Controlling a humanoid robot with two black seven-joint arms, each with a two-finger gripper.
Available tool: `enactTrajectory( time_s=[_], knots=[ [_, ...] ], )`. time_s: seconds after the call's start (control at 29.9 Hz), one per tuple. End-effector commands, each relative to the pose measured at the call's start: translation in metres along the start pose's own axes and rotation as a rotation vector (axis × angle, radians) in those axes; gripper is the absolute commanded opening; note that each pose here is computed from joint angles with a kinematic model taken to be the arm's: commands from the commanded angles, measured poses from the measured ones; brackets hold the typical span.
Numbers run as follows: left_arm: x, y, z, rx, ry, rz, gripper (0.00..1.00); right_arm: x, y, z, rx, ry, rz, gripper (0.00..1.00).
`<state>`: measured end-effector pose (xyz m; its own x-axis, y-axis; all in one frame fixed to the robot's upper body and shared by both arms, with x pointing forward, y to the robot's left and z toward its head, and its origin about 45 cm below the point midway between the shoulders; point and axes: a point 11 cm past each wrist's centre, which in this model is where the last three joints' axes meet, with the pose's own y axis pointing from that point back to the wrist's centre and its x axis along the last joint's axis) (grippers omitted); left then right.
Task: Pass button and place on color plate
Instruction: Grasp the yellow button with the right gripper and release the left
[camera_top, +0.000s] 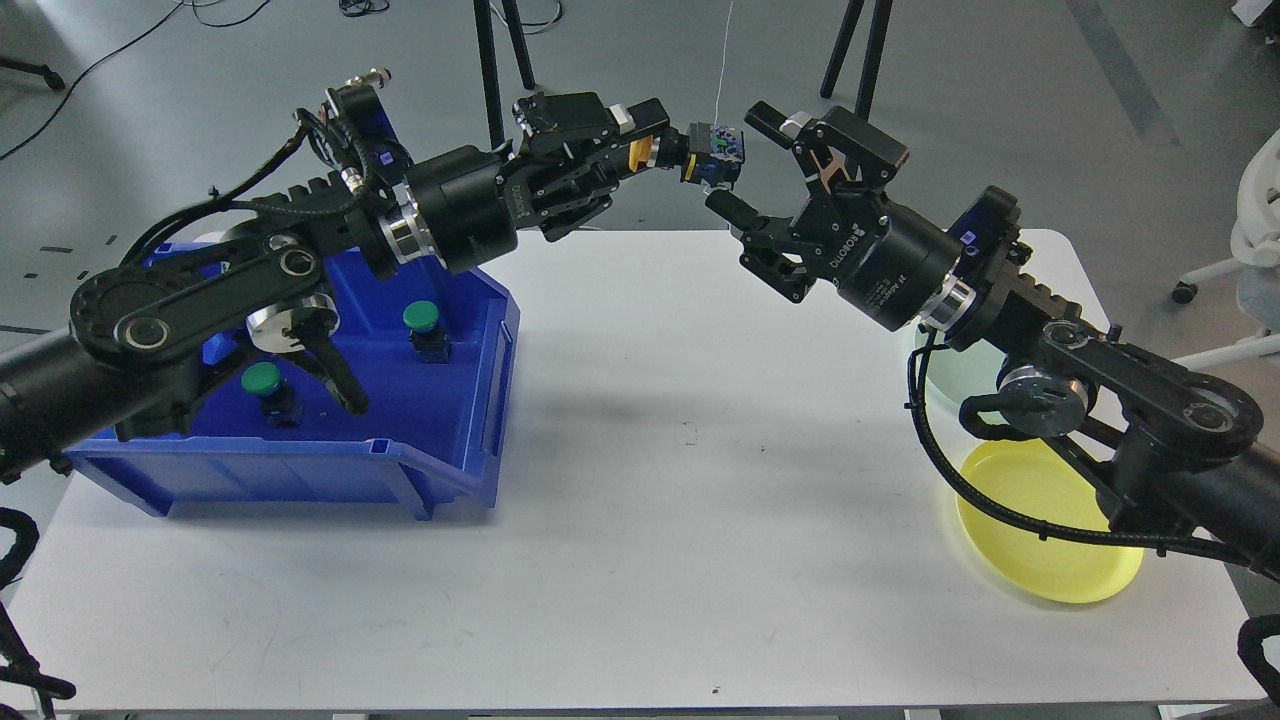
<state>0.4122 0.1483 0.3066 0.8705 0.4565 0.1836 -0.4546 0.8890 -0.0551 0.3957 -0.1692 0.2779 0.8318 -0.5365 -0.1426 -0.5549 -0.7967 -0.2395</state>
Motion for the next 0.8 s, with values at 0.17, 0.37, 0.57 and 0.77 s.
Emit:
enactTrajectory(
  time_s=[0.17, 0.37, 0.57, 0.77],
  knots=[
    [-0.001, 0.0, -0.003, 0.002, 0.004, 0.0, 0.19, -0.006, -0.012, 0.008, 0.006, -0.02, -0.009, 0.79],
    [-0.001, 0.0, -0.003, 0.002, 0.004, 0.0, 0.19, -0.01, -0.018, 0.008, 0.015, -0.027, -0.021, 0.74],
    [-0.002, 0.0, -0.003, 0.003, 0.005, 0.002, 0.19, -0.01, -0.019, 0.007, 0.017, -0.026, -0.021, 0.66],
    [-0.002, 0.0, -0.003, 0.003, 0.006, 0.001, 0.19, -0.01, -0.019, 0.007, 0.016, -0.026, -0.022, 0.54]
  ],
)
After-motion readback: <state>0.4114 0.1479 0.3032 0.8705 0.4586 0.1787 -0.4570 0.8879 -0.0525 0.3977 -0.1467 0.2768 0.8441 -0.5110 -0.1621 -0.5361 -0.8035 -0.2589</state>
